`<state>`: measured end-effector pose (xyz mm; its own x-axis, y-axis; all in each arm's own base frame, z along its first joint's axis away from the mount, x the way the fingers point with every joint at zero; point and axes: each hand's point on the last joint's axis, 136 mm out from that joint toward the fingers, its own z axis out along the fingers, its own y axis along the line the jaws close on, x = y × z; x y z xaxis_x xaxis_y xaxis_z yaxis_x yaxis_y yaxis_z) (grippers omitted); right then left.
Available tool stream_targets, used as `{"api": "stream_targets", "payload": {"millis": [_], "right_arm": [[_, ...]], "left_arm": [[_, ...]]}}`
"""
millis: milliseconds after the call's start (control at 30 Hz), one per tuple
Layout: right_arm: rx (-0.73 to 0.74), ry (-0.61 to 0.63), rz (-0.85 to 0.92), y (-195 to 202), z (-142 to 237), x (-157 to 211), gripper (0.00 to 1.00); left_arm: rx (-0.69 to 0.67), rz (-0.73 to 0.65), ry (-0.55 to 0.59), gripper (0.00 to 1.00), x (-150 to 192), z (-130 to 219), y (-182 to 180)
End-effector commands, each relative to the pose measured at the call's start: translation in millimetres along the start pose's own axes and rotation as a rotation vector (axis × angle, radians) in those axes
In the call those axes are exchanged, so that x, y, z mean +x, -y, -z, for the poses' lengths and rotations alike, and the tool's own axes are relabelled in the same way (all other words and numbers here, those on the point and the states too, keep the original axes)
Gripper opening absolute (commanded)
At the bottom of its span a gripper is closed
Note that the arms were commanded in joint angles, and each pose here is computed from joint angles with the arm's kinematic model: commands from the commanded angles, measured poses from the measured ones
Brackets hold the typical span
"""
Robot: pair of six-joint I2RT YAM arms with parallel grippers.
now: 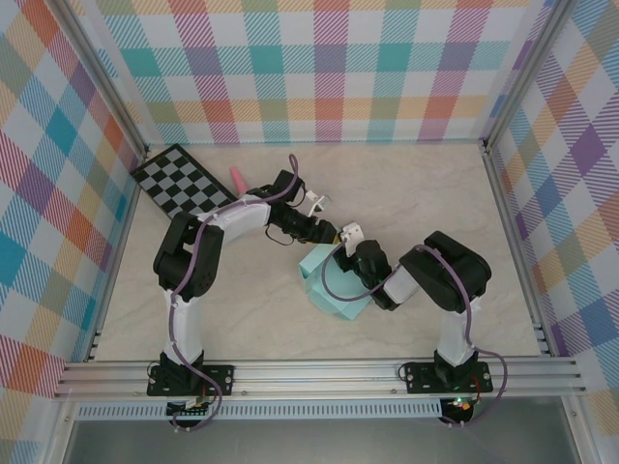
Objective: Fold the paper box
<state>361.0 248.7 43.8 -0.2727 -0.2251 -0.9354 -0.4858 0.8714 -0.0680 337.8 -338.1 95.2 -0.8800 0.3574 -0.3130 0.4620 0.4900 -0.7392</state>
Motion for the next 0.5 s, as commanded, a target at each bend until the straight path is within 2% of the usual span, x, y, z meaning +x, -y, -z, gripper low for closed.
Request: {"api": "stream_targets", "payload": {"millis": [0,133,300,467], "right_arm": [[-0.064,-0.101,0.047,-6.3,5.3,27.9,0.41],[-0.052,-0.141,0.071,3.3,8.4,38.7,0.41],[-0.043,-0.158,0.091,8.8,7.5,44.4,0.29],[0.013,-0.162,0.046,16.7,-1.2,46.4,0.21]], "left_arm": [[0.015,0.044,-0.115,0.58,28.5,-21.4,3.4],[0.014,0.037,-0.119,0.57,28.1,-21.0,3.6],[0.023,0.04,-0.123,0.56,28.6,-21.1,5.0],[0.027,0.045,-0.12,0.55,27.6,-21.1,6.0]]}}
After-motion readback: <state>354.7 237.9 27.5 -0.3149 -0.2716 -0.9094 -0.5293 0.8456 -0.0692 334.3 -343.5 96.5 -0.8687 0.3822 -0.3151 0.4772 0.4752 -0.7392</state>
